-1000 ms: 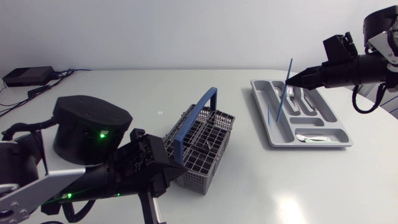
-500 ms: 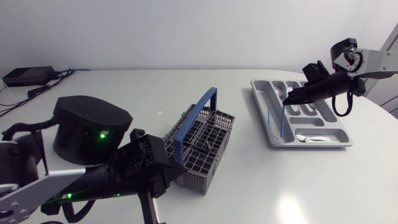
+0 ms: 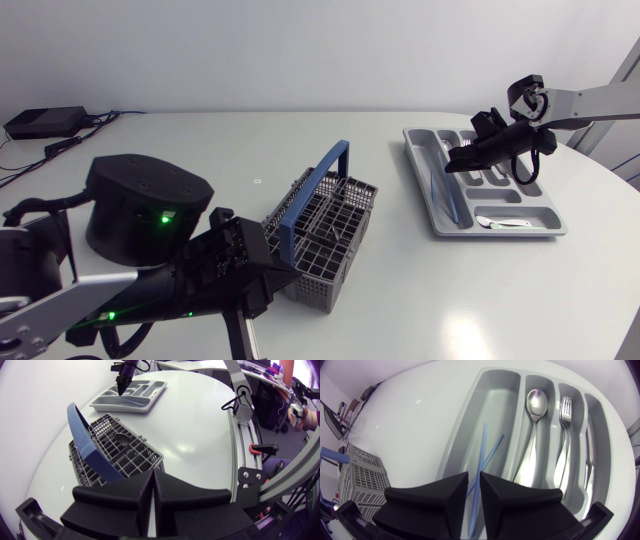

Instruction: Unload the cutlery basket into the drawer organizer.

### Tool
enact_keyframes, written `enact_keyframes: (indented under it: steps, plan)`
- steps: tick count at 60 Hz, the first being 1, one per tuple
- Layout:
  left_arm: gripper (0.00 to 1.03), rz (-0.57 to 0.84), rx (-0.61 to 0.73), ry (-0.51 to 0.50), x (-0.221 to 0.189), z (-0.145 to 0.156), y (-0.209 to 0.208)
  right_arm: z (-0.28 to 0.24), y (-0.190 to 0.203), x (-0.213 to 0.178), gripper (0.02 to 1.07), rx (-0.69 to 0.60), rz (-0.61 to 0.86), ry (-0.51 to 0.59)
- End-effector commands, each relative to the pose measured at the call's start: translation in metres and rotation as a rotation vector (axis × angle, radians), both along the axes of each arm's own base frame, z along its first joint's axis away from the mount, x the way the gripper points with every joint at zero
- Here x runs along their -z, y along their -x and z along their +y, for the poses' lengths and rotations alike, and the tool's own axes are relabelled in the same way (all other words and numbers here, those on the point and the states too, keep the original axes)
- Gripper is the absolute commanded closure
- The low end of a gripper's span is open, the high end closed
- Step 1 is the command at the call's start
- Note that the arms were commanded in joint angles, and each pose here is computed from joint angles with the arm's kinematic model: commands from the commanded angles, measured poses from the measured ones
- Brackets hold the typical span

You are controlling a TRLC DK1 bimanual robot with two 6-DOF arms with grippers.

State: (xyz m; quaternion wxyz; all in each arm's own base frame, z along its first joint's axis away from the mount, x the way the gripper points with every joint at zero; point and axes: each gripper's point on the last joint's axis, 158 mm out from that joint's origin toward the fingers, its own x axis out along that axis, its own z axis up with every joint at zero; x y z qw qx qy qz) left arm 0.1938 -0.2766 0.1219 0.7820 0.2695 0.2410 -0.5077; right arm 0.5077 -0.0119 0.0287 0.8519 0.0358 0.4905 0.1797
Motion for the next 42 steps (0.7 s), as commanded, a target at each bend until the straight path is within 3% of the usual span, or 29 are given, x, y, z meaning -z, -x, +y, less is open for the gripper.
enact_keyframes:
  steps: [1,6,11,27,42]
  plan:
    - [0.96,0.003,-0.010,0.012,-0.004,-0.002,-0.001,0.002,-0.001,-0.006,0.55,0.016,-0.016,0.005]
    - [0.96,0.001,-0.011,0.011,-0.004,-0.002,-0.002,0.006,0.005,-0.023,0.45,0.008,-0.076,0.029]
    - [0.96,-0.001,-0.014,0.011,-0.004,-0.003,-0.004,0.016,0.018,-0.043,0.43,-0.017,-0.142,0.053]
    - [0.96,-0.005,-0.014,0.009,-0.001,-0.011,-0.013,0.068,0.088,-0.092,0.43,-0.129,-0.329,0.139]
    - [0.96,-0.015,-0.009,0.001,0.000,-0.020,-0.023,0.119,0.148,-0.100,0.43,-0.246,-0.383,0.170]
